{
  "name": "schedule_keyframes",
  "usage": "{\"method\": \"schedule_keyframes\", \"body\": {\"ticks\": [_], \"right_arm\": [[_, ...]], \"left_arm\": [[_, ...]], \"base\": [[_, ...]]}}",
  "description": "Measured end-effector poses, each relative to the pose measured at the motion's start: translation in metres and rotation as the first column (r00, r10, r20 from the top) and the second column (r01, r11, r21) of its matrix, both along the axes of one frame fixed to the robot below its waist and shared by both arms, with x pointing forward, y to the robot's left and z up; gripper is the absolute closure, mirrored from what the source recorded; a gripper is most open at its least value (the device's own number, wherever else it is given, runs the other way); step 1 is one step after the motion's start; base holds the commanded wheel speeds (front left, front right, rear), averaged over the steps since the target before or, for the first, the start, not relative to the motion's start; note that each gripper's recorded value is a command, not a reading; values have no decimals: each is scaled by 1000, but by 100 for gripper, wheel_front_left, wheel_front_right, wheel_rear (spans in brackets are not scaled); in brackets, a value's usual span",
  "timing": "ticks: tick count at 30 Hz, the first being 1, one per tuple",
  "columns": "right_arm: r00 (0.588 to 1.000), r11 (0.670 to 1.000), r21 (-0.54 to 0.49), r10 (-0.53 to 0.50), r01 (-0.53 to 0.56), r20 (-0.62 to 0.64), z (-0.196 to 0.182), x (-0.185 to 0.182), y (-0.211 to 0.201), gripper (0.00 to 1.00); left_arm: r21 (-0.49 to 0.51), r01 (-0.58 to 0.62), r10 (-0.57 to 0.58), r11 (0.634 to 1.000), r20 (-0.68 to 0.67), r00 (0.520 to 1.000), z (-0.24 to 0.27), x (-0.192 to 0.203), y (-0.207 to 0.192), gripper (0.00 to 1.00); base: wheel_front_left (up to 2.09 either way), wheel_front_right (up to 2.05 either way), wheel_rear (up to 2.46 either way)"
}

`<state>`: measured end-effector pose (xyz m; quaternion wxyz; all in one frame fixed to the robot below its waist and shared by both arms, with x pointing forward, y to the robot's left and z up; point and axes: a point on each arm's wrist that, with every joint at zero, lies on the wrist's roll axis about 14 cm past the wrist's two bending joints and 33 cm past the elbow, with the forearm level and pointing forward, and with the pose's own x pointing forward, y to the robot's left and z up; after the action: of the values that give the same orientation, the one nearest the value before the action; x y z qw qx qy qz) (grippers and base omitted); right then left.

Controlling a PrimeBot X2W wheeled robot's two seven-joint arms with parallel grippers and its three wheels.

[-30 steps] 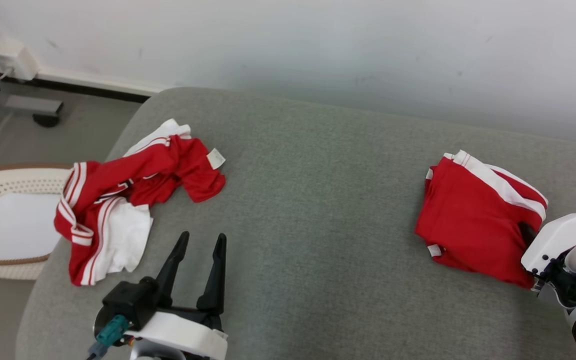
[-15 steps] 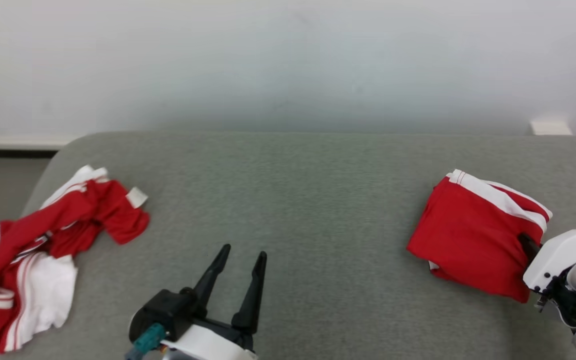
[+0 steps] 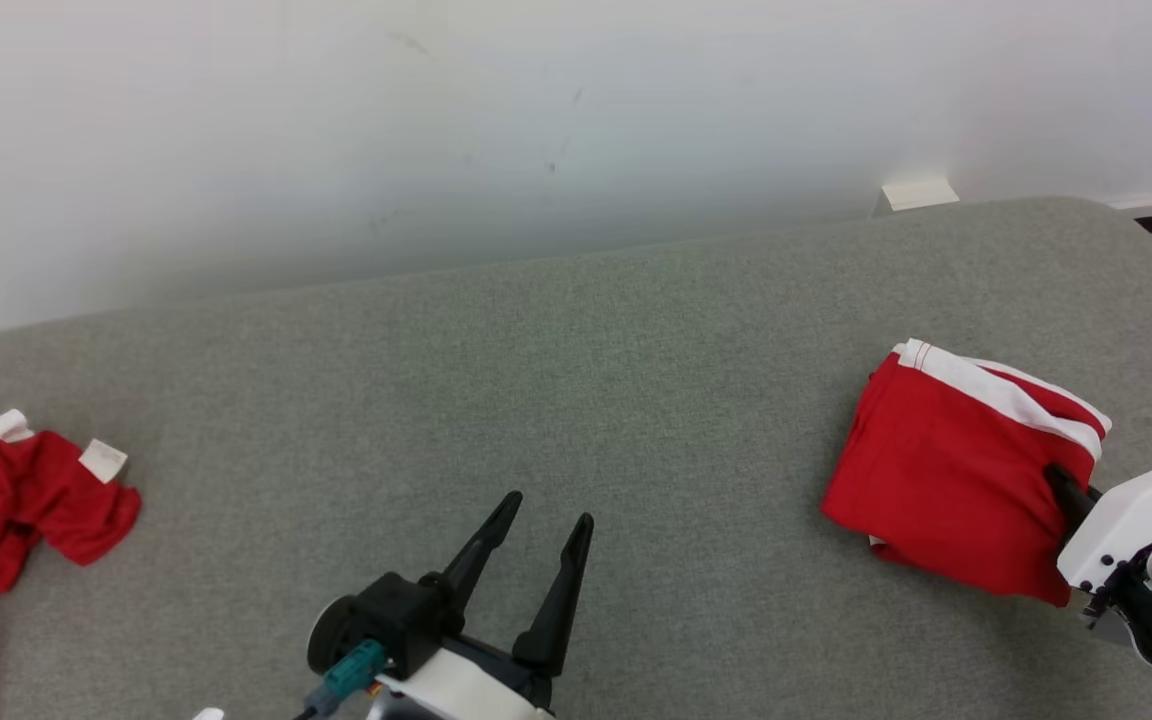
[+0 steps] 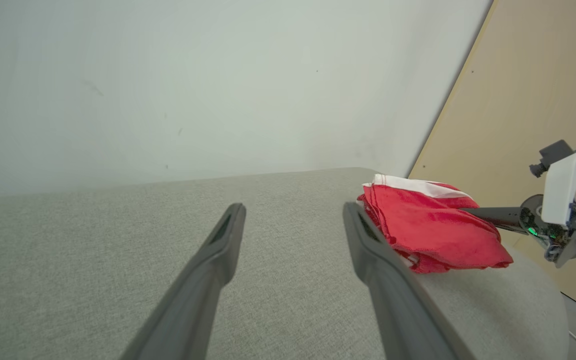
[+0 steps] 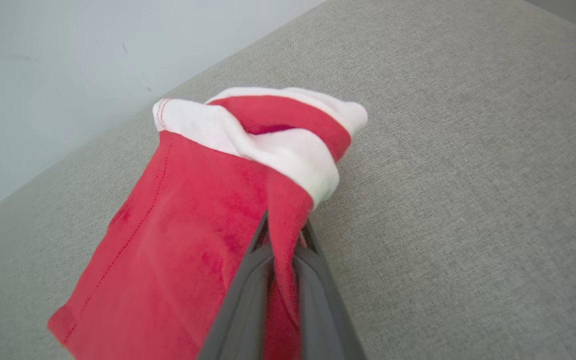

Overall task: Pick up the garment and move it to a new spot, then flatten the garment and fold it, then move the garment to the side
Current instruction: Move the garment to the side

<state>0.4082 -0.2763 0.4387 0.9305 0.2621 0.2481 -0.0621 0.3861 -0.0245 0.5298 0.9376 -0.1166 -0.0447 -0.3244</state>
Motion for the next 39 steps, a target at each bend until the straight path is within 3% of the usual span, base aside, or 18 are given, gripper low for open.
{"method": "schedule_keyframes", "body": {"ticks": [7, 12, 20, 26, 29, 32, 33, 34, 35, 39], "right_arm": [[997, 990, -128, 61, -67, -49, -8, 19, -13, 100], [986, 942, -298, 123, -153, -116, -9, 45, -36, 100], [960, 799, -548, 122, -246, -253, -10, 82, -92, 100], [930, 631, -700, 106, -336, -351, -8, 102, -127, 100], [922, 596, -721, 92, -353, -375, -12, 108, -134, 100], [916, 584, -724, 89, -366, -391, -21, 109, -133, 100], [917, 581, -726, 93, -366, -388, -22, 110, -131, 72], [919, 574, -733, 96, -366, -383, -22, 110, -131, 58], [922, 564, -742, 98, -363, -376, -19, 110, -132, 0], [949, 540, -784, 112, -307, -294, 2, 113, -135, 0]], "left_arm": [[20, 2, -1, 1000, -37, 999, -20, 17, -1, 0], [52, -33, 37, 998, -74, 997, -42, 34, 14, 0], [75, -83, 92, 994, -126, 988, -71, 54, 37, 0], [95, -121, 135, 988, -160, 978, -89, 62, 54, 0], [100, -134, 150, 986, -173, 974, -95, 64, 59, 0], [103, -139, 156, 985, -180, 971, -99, 65, 62, 0], [104, -139, 156, 985, -180, 971, -99, 65, 62, 0], [104, -140, 157, 985, -178, 971, -98, 65, 62, 0], [103, -141, 158, 985, -176, 972, -97, 65, 62, 0], [97, -143, 157, 985, -158, 975, -88, 64, 61, 0]], "base": [[0, 0, 0], [0, 0, 0], [0, 0, 0], [0, 0, 0], [0, 0, 0], [0, 0, 0], [0, 0, 0], [0, 0, 0], [0, 0, 0], [0, 0, 0]]}}
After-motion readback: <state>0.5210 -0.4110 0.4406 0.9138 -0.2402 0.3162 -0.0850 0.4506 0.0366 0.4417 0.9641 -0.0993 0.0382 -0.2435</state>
